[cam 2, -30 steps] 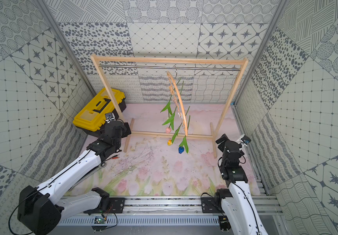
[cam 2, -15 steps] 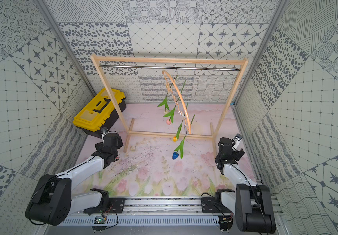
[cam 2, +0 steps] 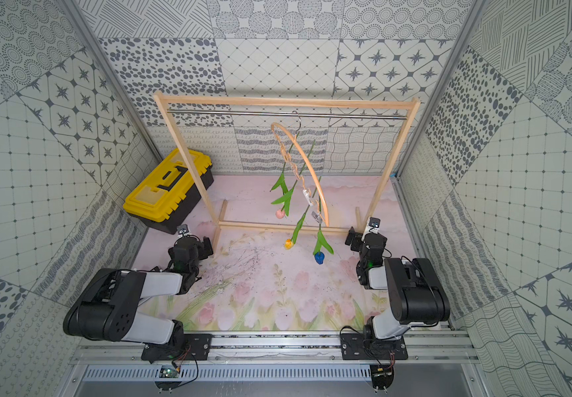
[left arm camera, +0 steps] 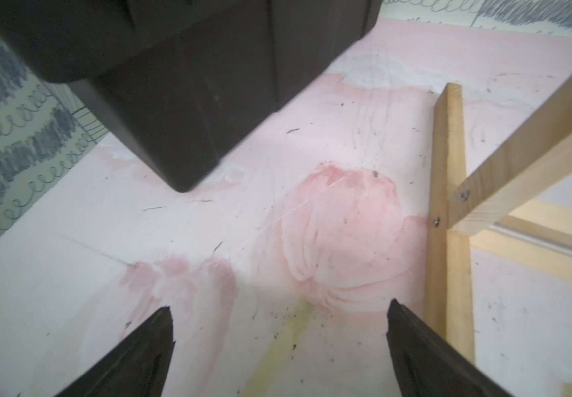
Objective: Dry the flowers on a clothes hanger
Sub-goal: Reset both arms
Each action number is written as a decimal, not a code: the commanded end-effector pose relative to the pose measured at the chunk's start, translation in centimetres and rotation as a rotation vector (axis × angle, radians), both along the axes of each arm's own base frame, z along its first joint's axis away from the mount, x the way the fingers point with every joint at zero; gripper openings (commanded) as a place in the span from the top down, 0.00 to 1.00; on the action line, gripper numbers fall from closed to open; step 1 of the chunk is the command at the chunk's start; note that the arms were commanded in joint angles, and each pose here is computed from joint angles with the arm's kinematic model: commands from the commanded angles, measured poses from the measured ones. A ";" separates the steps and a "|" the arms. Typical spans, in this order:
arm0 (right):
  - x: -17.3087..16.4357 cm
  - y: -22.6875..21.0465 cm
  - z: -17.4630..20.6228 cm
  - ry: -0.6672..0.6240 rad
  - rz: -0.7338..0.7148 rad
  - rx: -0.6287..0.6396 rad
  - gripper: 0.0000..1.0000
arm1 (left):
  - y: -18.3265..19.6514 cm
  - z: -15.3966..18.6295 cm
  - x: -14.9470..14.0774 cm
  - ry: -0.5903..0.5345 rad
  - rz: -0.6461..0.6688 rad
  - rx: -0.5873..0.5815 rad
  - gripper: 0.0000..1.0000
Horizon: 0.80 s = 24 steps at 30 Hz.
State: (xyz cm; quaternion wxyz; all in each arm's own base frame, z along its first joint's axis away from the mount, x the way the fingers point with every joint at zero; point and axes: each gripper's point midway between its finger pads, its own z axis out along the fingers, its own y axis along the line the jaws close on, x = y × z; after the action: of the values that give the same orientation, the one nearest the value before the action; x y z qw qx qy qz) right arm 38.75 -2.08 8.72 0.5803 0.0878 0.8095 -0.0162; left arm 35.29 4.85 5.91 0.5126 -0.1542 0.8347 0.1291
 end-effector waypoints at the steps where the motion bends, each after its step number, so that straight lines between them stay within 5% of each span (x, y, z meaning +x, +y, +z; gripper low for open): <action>1: 1.4 1.5 2.0 -0.049 0.095 -0.020 0.00 | -3.0 3.3 3.0 -0.198 -0.212 -0.028 0.01; 24: 1.6 1.9 2.0 -0.035 0.094 -0.051 0.00 | -4.3 2.4 4.5 -0.101 -0.276 -0.013 0.01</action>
State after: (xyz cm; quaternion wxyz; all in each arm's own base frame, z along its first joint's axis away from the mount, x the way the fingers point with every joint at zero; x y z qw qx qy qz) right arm 39.64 -0.67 9.36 0.5815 0.0461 0.8122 -0.0102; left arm 39.16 1.42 7.51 0.5516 -0.0741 0.8293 0.0505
